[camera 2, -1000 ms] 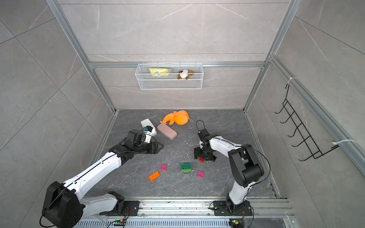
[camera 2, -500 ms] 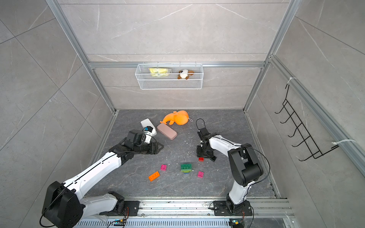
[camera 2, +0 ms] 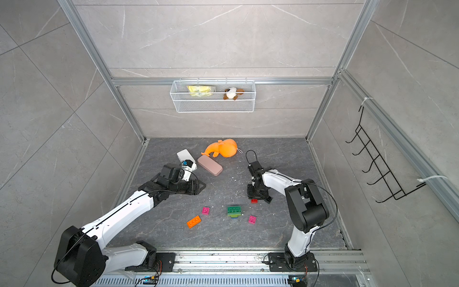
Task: Assemble a carrot with lego
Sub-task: Pick up the lego brick from the center of the board, then assemble the lego brick with the lego brick.
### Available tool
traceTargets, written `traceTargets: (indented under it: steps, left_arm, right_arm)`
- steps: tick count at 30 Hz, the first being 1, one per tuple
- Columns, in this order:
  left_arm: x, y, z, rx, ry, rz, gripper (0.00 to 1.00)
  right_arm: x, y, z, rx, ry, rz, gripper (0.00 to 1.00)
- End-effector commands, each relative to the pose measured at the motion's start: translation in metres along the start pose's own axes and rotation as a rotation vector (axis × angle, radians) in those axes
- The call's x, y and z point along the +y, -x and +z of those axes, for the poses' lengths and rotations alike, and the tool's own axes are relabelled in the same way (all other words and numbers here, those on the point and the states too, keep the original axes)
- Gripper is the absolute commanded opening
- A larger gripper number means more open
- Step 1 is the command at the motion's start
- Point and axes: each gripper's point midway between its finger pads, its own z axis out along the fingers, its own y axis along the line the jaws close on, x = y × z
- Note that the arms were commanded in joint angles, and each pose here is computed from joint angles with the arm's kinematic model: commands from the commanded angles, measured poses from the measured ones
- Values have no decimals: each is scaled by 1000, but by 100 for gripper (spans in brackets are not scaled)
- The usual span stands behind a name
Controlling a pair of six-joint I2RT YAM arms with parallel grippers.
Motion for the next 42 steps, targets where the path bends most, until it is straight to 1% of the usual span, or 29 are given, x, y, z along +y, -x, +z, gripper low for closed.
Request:
traceTargets:
  steps: [1, 6, 10, 12, 14, 16, 18, 20, 22, 23, 26, 28, 32, 35, 37, 42]
  left_arm:
    - [-12, 14, -5, -25, -33, 39, 67]
    - [-11, 13, -4, -21, -32, 40, 67]
    - [-11, 13, -4, -20, -32, 40, 67]
    - [-11, 13, -4, -21, -30, 43, 67]
    - [-9, 12, -4, -21, -22, 42, 67]
    - [-6, 12, -6, -26, -2, 46, 67]
    - [-4, 12, -10, -31, 17, 60, 67]
    - [-2, 13, -15, -47, 31, 71, 67]
    - [-1, 13, -18, -60, 36, 77, 67]
    - [0, 13, -20, -67, 37, 81, 67]
    - [3, 12, -21, -81, 43, 89, 67]
    - [6, 12, -22, -89, 48, 91, 67]
    - [16, 10, -23, -95, 84, 83, 67]
    - [20, 11, -24, -102, 105, 83, 67]
    - [22, 12, -24, -108, 109, 84, 67]
    - [24, 10, -21, -102, 117, 85, 67]
  right_arm:
    - [-2, 2, -5, 1, -21, -20, 46]
    - [-2, 0, -5, 9, -25, -33, 41]
    - [-4, -1, -7, 8, -48, -44, 35]
    - [-3, -1, -12, 1, -56, -66, 31]
    - [4, 1, -26, -28, -60, -122, 28]
    - [15, 0, -44, -64, -86, -214, 27]
    - [38, -6, -63, -103, -33, -334, 26]
    - [52, -13, -83, -138, -74, -455, 26]
    - [69, -26, -96, -138, -71, -600, 27]
    - [73, -32, -99, -122, -68, -650, 27]
    - [78, -51, -106, -58, -63, -786, 28]
    - [77, -62, -108, -39, -62, -881, 27]
    - [73, -80, -113, -22, -46, -1034, 22]
    - [79, -83, -120, -42, -34, -1119, 20]
    - [86, -84, -119, -35, -37, -1176, 19]
    - [87, -88, -107, 57, -114, -1318, 18]
